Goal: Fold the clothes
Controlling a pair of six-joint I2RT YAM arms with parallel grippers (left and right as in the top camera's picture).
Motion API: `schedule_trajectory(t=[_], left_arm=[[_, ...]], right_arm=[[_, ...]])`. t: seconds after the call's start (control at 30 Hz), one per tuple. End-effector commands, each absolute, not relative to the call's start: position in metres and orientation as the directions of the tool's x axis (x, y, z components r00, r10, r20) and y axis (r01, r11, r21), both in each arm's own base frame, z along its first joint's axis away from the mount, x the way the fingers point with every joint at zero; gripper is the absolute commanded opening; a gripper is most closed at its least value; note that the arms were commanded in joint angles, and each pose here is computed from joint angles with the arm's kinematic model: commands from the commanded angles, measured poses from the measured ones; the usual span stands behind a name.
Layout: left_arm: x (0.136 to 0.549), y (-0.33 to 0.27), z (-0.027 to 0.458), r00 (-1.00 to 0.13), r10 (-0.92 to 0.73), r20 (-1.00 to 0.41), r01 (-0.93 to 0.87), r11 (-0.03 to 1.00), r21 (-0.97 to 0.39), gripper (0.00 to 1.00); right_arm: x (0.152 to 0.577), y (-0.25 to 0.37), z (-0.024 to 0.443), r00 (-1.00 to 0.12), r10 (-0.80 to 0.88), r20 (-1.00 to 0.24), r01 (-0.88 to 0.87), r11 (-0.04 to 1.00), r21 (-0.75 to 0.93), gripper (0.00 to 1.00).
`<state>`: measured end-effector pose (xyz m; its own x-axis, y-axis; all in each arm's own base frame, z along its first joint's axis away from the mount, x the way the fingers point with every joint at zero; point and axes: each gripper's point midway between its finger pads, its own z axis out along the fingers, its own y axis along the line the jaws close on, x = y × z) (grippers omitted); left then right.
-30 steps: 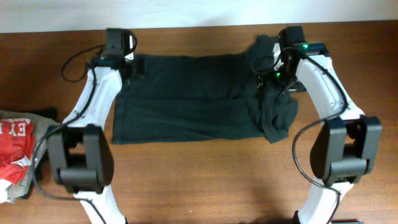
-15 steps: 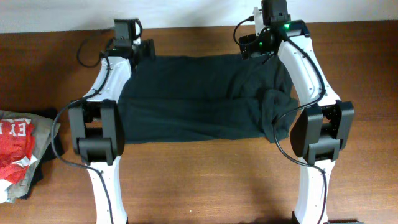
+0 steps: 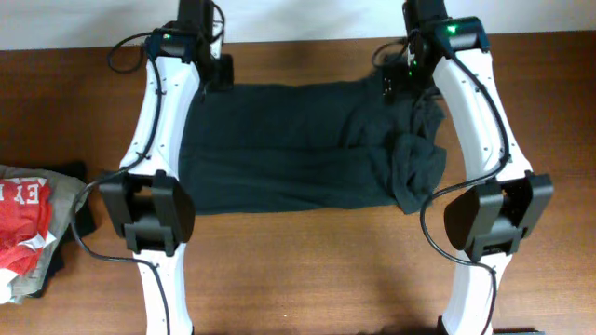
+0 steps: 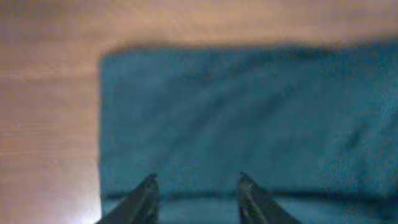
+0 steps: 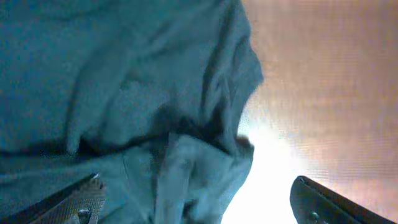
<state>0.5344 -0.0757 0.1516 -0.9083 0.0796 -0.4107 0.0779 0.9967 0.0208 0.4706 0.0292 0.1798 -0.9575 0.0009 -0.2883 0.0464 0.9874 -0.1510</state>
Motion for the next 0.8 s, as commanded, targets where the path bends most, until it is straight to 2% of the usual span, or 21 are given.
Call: schedule_trajectory(t=[0.0, 0.07, 0.1, 0.17, 0.23, 0.3, 0.37, 0.4, 0.47, 0.53, 0.57, 0.6, 0.63, 0.67, 0.7, 0.77], left_arm=[[0.505, -0.109, 0.151, -0.929, 0.14, -0.344, 0.122, 0.99, 0.073, 0.37], [0.499, -0.122, 0.147, -0.933, 0.125, -0.338, 0.093, 0.99, 0.109, 0.36], [0.495, -0.138, 0.15, -0.928, 0.131, -0.349, 0.102, 0.99, 0.101, 0.32], [0.493, -0.138, 0.162, -0.919, 0.11, -0.378, 0.063, 0.989, 0.135, 0.32], [0.489, -0.131, 0.196, -0.893, 0.091, -0.441, 0.039, 0.991, 0.125, 0.31], [0.477, -0.113, 0.246, -0.848, 0.08, -0.524, -0.009, 0.986, 0.164, 0.31], [0.438, -0.093, 0.301, -0.816, 0.056, -0.575, -0.051, 0.985, 0.167, 0.31], [0.421, -0.08, 0.311, -0.811, 0.036, -0.584, -0.09, 0.979, 0.184, 0.31], [0.388, -0.065, 0.294, -0.83, 0.011, -0.558, -0.122, 0.972, 0.199, 0.31], [0.359, -0.068, 0.222, -0.862, 0.014, -0.506, -0.077, 0.984, 0.159, 0.32], [0.35, -0.069, 0.192, -0.877, 0.017, -0.48, -0.062, 0.987, 0.148, 0.31], [0.343, -0.068, 0.169, -0.893, 0.021, -0.45, -0.052, 0.987, 0.15, 0.21], [0.335, -0.067, 0.137, -0.912, 0.028, -0.408, -0.041, 0.986, 0.159, 0.2], [0.336, -0.066, 0.127, -0.912, 0.024, -0.409, -0.045, 0.986, 0.16, 0.29], [0.34, -0.064, 0.117, -0.907, 0.003, -0.422, -0.059, 0.989, 0.135, 0.33], [0.346, -0.047, 0.099, -0.903, -0.059, -0.427, -0.115, 0.988, 0.107, 0.33]], right_arm=[[0.447, 0.038, 0.179, -0.972, 0.078, -0.22, 0.102, 0.99, -0.101, 0.99], [0.427, 0.051, 0.164, -0.99, 0.053, -0.128, 0.065, 0.993, -0.093, 0.99], [0.416, 0.059, 0.149, -0.997, 0.034, -0.074, 0.041, 0.994, -0.102, 0.99], [0.406, 0.066, 0.112, -0.998, 0.06, -0.024, 0.062, 0.992, -0.114, 0.99], [0.399, 0.061, 0.082, -0.993, 0.121, -0.006, 0.121, 0.986, -0.116, 0.99], [0.398, 0.057, 0.08, -0.991, 0.131, -0.011, 0.132, 0.985, -0.111, 0.99], [0.397, 0.058, 0.085, -0.991, 0.132, -0.02, 0.133, 0.986, -0.102, 0.99], [0.397, 0.061, 0.091, -0.991, 0.132, -0.029, 0.133, 0.987, -0.084, 0.99], [0.396, 0.063, 0.105, -0.99, 0.132, -0.057, 0.135, 0.989, -0.058, 0.99], [0.39, 0.075, 0.109, -0.996, 0.089, -0.03, 0.089, 0.996, 0.011, 0.99], [0.386, 0.081, 0.108, -0.998, 0.064, -0.009, 0.063, 0.997, 0.045, 0.88], [0.383, 0.082, 0.107, -0.998, 0.063, 0.003, 0.063, 0.997, 0.047, 0.49], [0.379, 0.081, 0.106, -0.998, 0.065, 0.021, 0.066, 0.997, 0.043, 0.4], [0.376, 0.08, 0.104, -0.997, 0.065, 0.032, 0.066, 0.997, 0.04, 0.45], [0.372, 0.081, 0.1, -0.997, 0.064, 0.048, 0.066, 0.997, 0.044, 0.26], [0.366, 0.08, 0.086, -0.995, 0.061, 0.073, 0.065, 0.997, 0.041, 0.11]])
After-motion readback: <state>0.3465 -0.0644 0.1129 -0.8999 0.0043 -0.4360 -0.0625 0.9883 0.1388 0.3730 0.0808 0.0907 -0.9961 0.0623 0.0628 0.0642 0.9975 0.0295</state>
